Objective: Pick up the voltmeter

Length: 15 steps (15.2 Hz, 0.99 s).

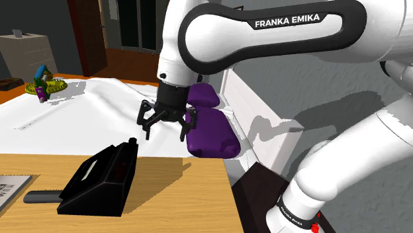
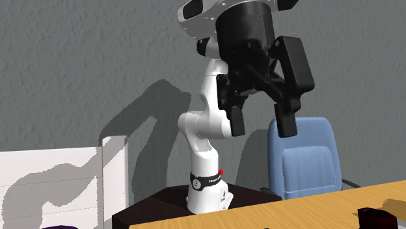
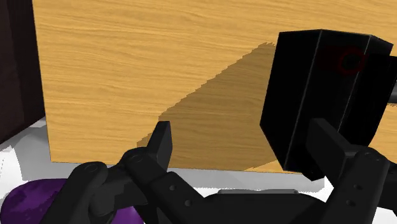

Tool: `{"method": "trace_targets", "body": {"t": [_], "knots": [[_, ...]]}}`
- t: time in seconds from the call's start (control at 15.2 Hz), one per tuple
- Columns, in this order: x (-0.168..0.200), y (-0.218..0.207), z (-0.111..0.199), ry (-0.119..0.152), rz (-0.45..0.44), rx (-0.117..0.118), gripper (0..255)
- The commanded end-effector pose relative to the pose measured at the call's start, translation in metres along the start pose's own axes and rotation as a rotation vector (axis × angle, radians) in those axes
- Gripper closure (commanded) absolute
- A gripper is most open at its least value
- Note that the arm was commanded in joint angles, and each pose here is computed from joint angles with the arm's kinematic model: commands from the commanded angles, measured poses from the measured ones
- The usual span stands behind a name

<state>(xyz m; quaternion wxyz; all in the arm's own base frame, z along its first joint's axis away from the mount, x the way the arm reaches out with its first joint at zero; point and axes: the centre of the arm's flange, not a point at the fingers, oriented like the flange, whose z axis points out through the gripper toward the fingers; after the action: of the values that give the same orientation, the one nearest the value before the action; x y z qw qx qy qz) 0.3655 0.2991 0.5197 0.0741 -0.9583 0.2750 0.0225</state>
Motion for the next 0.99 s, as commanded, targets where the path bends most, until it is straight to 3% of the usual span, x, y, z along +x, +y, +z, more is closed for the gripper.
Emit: {"method": "trace_targets", "body": {"t": [0.0,0.46,0.92], "knots": [[-0.003,-0.023,0.012,-0.001,0.036,0.011,0],[-0.001,-0.097,0.044,0.001,0.143,0.041,0],[0.002,-0.093,0.080,0.001,0.143,0.041,0]]}}
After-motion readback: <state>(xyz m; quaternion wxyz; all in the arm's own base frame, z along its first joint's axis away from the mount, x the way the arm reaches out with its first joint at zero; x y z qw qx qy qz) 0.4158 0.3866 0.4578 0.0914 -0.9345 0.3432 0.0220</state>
